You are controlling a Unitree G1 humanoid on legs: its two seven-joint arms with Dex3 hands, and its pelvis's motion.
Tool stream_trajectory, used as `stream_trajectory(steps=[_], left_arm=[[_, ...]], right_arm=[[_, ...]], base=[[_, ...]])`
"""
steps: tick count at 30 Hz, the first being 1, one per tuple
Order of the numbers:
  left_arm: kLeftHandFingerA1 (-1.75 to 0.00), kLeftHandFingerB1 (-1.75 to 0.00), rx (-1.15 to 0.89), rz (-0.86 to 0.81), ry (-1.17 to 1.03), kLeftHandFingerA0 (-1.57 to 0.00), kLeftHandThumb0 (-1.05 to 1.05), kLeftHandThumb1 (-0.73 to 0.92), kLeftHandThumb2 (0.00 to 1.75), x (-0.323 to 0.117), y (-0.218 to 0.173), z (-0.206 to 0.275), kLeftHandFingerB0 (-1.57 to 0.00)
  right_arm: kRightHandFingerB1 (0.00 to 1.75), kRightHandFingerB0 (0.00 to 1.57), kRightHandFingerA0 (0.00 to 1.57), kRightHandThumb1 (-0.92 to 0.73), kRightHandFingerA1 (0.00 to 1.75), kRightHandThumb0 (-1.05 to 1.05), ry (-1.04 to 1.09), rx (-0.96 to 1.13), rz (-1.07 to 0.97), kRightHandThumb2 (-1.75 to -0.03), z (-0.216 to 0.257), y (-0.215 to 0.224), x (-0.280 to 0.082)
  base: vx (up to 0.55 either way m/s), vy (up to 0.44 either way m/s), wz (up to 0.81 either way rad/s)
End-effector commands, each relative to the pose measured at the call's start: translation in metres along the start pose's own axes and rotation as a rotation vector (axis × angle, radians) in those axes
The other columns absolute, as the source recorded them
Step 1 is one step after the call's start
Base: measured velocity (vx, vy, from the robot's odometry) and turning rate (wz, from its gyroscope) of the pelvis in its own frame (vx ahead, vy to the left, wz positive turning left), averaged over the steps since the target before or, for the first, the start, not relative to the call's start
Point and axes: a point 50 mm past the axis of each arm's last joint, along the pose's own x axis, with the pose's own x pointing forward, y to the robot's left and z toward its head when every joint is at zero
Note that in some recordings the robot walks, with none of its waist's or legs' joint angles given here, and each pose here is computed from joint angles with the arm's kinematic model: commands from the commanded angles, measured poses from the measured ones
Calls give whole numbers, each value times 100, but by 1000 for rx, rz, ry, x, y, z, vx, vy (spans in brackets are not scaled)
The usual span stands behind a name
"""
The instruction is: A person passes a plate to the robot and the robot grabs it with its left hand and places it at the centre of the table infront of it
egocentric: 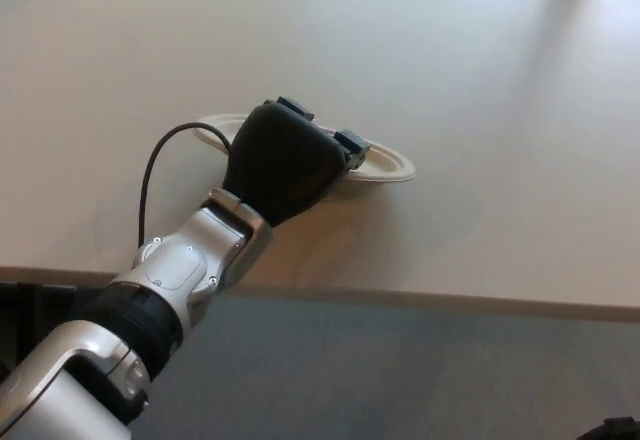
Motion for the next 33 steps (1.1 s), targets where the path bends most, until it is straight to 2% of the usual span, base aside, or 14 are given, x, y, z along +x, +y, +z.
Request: stream_trajectory(steps=[1, 3, 8, 9, 11, 12, 14, 19, 21, 23, 24, 27, 28, 33], left_arm=[[-120, -45, 69, -56, 40, -101, -30, 55, 57, 11, 3, -9, -80], [-101, -44, 84, -72, 46, -99, -27, 56, 57, 13, 4, -11, -75], [-105, -42, 68, -90, 107, -98, -35, 61, 59, 17, 6, -16, -67], [-95, -40, 43, -93, 139, -94, -31, 64, 59, 18, 6, -19, -63], [-61, -36, -50, -166, 201, -79, -35, 74, 62, 21, 6, -22, -51], [-34, -28, -121, -212, 250, -31, -58, 72, 62, 23, 6, -25, -23], [-23, -23, -292, -330, 358, -2, -77, 63, 62, 28, 9, -31, -5], [0, 0, -543, -414, 443, 0, -99, 60, 96, 32, 14, -38, 0], [-4, 0, -663, -446, 465, 0, -92, 54, 92, 33, 17, -41, 0], [-5, -2, -777, -482, 474, 0, -89, 50, 91, 34, 19, -43, 0], [-3, 0, -796, -492, 474, 0, -90, 50, 91, 35, 20, -44, 0], [-1, 0, -819, -516, 475, 0, -87, 47, 90, 34, 20, -46, 0], [0, 0, -812, -521, 473, 0, -86, 47, 89, 34, 20, -46, 0], [0, 0, -787, -532, 440, 0, -85, 46, 88, 32, 19, -44, 0]], right_arm=[[53, 51, 55, -84, 62, -74, 9, -18, 0, -65, 0, -6, 0], [61, 47, 50, -63, 66, -79, 11, -18, 2, -103, 1, -6, 0], [60, 47, 50, -63, 66, -79, 5, -16, 10, -102, 1, -6, 0], [51, 51, 56, -84, 61, -76, 0, -26, 5, -65, 2, -6, 0], [51, 51, 56, -84, 62, -76, -6, -38, 8, -65, 3, -6, 1], [51, 51, 56, -84, 61, -77, -7, -33, 9, -65, 3, -6, 0], [52, 50, 56, -84, 61, -77, -2, -33, 14, -65, 4, -6, 1], [51, 47, 56, -84, 61, -76, -3, -49, 20, -65, 5, -7, 1], [60, 45, 51, -64, 66, -76, -3, -61, 21, -103, 6, -7, 2], [50, 46, 54, -85, 60, -75, -2, -70, 25, -65, 6, -8, 2], [58, 40, 47, -64, 64, -76, 0, -66, 26, -103, 6, -8, 2], [59, 43, 50, -64, 65, -76, 6, -62, 26, -102, 5, -8, 2], [50, 47, 55, -85, 60, -76, 7, -64, 27, -66, 5, -8, 2], [50, 48, 58, -84, 60, -75, 3, -74, 36, -66, 5, -8, 1]], base=[[0, 0, 0], [0, 0, 0], [0, 0, 0], [0, 0, 0], [0, 0, 0], [0, 0, 0], [0, 0, 0], [0, 0, 0], [0, 0, 0], [0, 0, 0], [0, 0, 0], [0, 0, 0], [0, 0, 0], [0, 0, 0]])
